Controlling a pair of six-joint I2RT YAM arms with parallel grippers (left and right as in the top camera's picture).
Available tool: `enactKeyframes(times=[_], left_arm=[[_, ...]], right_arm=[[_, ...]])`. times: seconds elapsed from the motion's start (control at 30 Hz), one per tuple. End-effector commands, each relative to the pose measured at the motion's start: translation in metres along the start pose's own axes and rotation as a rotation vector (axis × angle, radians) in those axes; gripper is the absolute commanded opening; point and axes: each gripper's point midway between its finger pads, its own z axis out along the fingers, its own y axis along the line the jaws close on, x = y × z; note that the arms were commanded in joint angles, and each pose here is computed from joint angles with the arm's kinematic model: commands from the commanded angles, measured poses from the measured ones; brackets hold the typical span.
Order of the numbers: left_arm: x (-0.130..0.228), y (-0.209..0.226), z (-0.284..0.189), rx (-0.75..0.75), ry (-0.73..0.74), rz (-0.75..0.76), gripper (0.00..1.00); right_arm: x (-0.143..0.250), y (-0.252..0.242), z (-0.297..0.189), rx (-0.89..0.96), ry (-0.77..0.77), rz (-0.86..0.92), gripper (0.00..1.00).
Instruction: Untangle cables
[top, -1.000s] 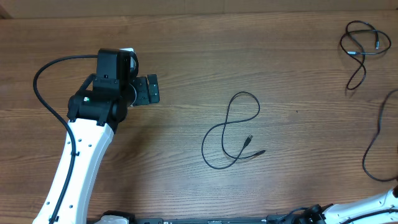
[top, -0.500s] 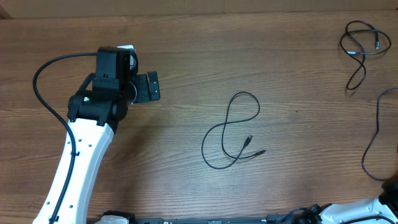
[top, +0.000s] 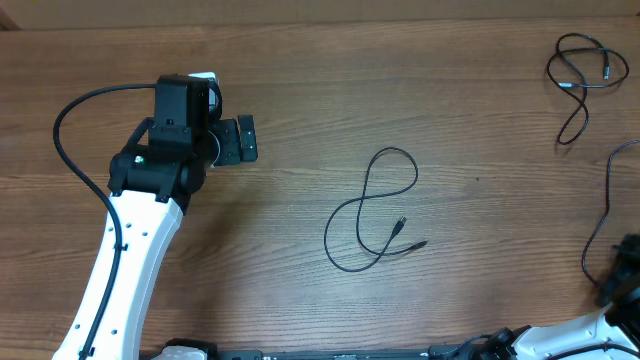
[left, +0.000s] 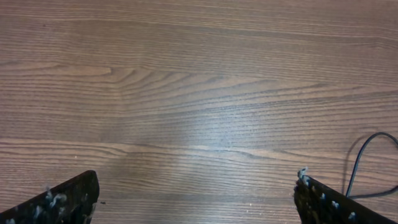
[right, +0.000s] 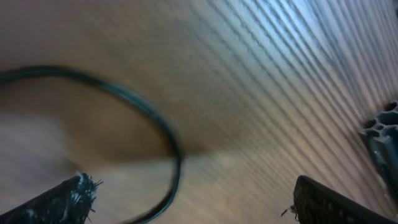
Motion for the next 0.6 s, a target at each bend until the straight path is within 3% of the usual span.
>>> enactKeyframes(times=[0.0,0.07,0.1,0.13,0.17,0.47,0.57], left_arm=[[0.002,-0.004,0.003,0.014,0.009,0.030,1.00],[0.003,-0.004,0.004,0.013,0.012,0.030,1.00],[0.003,-0.004,0.004,0.013,0.014,0.030,0.99],[0.005,-0.004,0.005,0.012,0.021,0.030,1.00],[0.006,-0.004,0.006,0.010,0.027,0.030,1.00],[0.017,-0.001,0.005,0.000,0.071,0.034,1.00],[0.015,-0.001,0.006,0.001,0.066,0.033,1.00]], right_arm=[[-0.001,-0.009,0.019,0.016,-0.030,0.033,1.00],[0.001,-0.009,0.033,0.003,-0.038,0.035,0.99],[0.001,-0.009,0.039,-0.006,-0.045,0.030,0.83],[0.000,-0.008,0.043,-0.013,-0.053,0.025,0.30],[0.001,-0.008,0.047,-0.019,-0.055,0.025,0.04],[0.000,-0.005,0.070,-0.073,-0.090,0.036,0.04],[-0.002,0.019,0.069,-0.171,-0.121,-0.079,0.04]])
